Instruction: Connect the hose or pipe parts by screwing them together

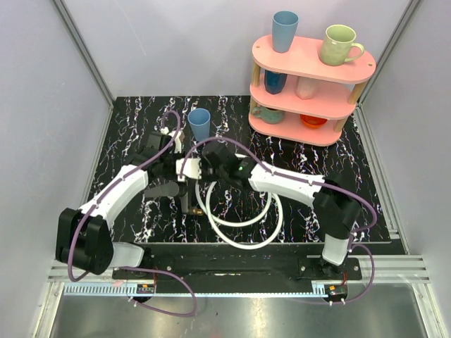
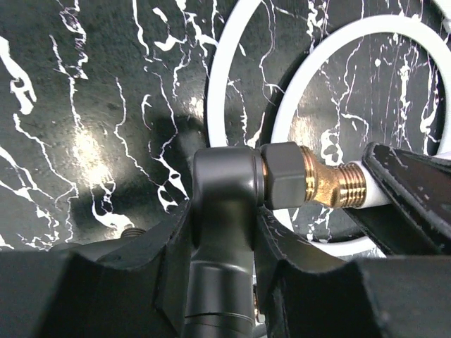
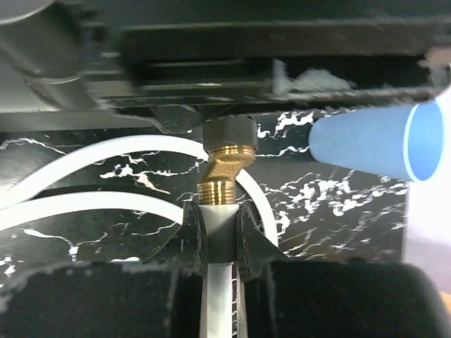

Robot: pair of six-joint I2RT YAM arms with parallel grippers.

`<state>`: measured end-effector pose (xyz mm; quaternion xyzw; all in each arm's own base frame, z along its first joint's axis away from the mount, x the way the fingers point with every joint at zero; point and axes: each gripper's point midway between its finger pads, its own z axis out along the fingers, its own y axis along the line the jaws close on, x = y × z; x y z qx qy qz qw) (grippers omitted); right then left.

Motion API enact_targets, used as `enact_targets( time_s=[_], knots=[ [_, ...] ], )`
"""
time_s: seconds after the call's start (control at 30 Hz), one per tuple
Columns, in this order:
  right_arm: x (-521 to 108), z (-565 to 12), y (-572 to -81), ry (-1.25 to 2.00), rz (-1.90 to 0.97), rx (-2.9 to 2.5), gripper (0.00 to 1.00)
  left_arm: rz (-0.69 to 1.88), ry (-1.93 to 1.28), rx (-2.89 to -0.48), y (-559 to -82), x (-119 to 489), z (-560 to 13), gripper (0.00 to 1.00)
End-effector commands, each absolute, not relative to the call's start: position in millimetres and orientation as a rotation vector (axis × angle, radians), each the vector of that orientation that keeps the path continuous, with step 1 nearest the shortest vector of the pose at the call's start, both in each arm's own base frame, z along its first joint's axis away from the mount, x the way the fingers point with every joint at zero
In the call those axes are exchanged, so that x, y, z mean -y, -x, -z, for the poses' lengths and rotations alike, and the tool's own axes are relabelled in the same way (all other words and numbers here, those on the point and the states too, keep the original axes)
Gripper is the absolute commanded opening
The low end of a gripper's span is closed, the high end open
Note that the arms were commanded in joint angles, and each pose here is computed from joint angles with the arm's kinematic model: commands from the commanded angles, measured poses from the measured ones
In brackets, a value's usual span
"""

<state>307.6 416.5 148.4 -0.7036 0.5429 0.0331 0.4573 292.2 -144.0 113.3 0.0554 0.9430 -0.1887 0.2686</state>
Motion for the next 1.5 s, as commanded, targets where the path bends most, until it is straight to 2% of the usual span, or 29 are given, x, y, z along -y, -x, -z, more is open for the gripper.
enact_targets(
  time_s=[0.0, 0.2, 0.43, 0.5, 0.67, 0.7, 0.77, 0.8, 0.83, 0.9, 0.93, 1.07, 1.13, 1.3, 1.47],
  knots=[
    [-458, -158, -281, 1.625, -0.562, -1.515, 0.0, 0.851, -0.281, -2.12, -310, 203, -215, 0.0],
    [-453, -146, -276, 1.605, -0.752, -1.696, 0.0, 0.802, -0.31, -1.996, -305, 199, -235, 0.0],
    [-455, -147, -262, 1.546, -1.113, -1.91, 0.0, 0.806, -0.346, -1.953, -303, 203, -235, 0.0],
    [-453, -135, -254, 1.506, -1.214, -2.039, 0.0, 0.789, -0.348, -1.967, -304, 203, -230, 0.0],
    [-443, -130, -275, 1.267, -1.308, -2.268, 0.01, 0.76, -0.342, -1.983, -306, 200, -226, 0.0],
    [-441, -131, -277, 1.256, -1.294, -2.272, 0.08, 0.755, -0.339, -1.985, -306, 200, -226, 0.0],
    [-434, -135, -286, 1.227, -1.195, -2.251, 0.14, 0.722, -0.318, -1.995, -309, 195, -223, 0.0],
    [-431, -137, -290, 1.217, -1.157, -2.239, 0.26, 0.711, -0.311, -2.011, -310, 193, -220, 0.0],
    [-424, -131, -294, 1.199, -1.084, -2.253, 0.34, 0.706, -0.312, -2.012, -311, 193, -221, 0.0],
    [-417, -147, -307, 1.158, -0.977, -2.188, 0.38, 0.692, -0.302, -2.05, -312, 191, -213, 0.0],
    [-412, -146, -310, 1.144, -0.935, -2.178, 0.54, 0.691, -0.298, -2.055, -313, 191, -214, 0.0],
    [-391, -173, -320, 1.083, -0.79, -2.091, 0.8, 0.708, -0.298, -2.117, -310, 193, -204, 0.0],
    [-383, -172, -324, 1.048, -0.727, -2.047, 0.82, 0.725, -0.308, -2.126, -307, 195, -204, 0.0],
    [-364, -212, -324, 1.075, -0.631, -1.784, 0.87, 0.702, -0.312, -2.191, -306, 192, -192, 0.0],
    [-352, -232, -299, 1.243, -0.519, -1.485, 0.91, 0.699, -0.309, -2.287, -306, 190, -175, 0.0]
  ],
)
